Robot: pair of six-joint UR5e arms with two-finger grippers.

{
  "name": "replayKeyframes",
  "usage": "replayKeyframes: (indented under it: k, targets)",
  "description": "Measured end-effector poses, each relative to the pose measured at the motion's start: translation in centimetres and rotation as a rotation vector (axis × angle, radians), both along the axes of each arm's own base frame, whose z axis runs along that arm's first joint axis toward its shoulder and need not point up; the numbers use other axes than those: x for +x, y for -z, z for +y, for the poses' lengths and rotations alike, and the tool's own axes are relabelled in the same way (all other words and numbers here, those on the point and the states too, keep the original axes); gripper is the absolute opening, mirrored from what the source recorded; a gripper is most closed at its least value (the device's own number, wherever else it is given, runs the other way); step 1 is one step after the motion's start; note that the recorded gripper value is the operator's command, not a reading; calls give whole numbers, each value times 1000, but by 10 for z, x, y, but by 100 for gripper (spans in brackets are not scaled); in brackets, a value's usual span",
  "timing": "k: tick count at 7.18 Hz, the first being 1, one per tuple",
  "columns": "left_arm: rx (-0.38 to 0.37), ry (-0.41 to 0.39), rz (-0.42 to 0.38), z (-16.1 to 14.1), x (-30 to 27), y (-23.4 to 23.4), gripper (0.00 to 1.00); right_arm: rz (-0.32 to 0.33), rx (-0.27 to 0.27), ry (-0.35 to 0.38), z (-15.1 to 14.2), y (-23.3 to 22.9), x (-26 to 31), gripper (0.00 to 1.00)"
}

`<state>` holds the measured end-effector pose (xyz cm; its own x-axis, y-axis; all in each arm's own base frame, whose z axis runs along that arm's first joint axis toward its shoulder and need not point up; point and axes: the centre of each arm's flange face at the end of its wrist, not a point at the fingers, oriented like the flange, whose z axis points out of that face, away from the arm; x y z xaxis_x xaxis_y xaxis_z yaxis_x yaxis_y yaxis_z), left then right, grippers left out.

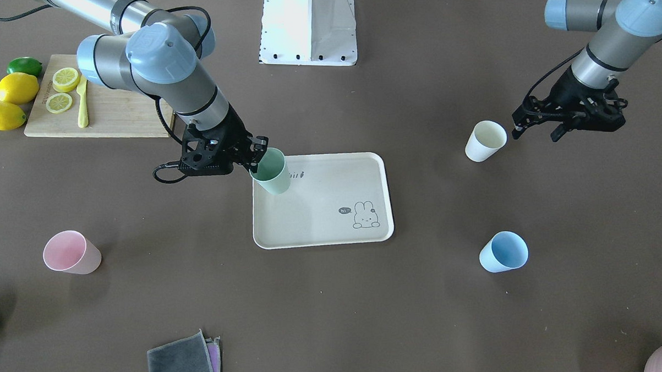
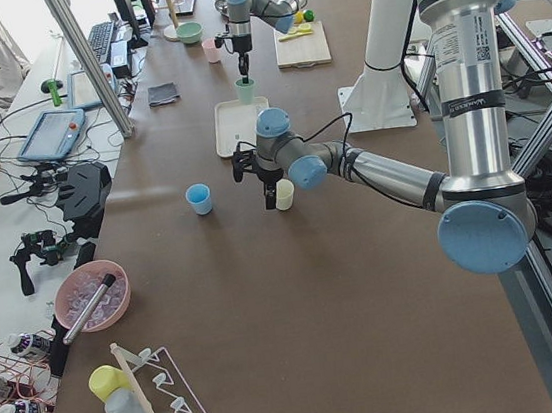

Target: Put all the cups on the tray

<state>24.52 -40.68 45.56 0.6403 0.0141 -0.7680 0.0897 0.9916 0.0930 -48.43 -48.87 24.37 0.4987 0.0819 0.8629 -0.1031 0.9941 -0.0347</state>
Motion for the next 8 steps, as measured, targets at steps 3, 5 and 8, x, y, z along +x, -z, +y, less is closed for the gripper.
replayKeyframes:
  k: [3, 5, 8]
  targets:
    - [2, -45, -36, 14, 33, -12, 73, 10, 20, 2, -2, 5, -15, 100]
    - [1, -60, -42, 18, 43, -14, 39, -24, -6, -1, -23, 9, 21, 100]
    - [-12, -81, -23, 23, 67, -5, 0, -53, 9, 39, -68, -58, 167, 100]
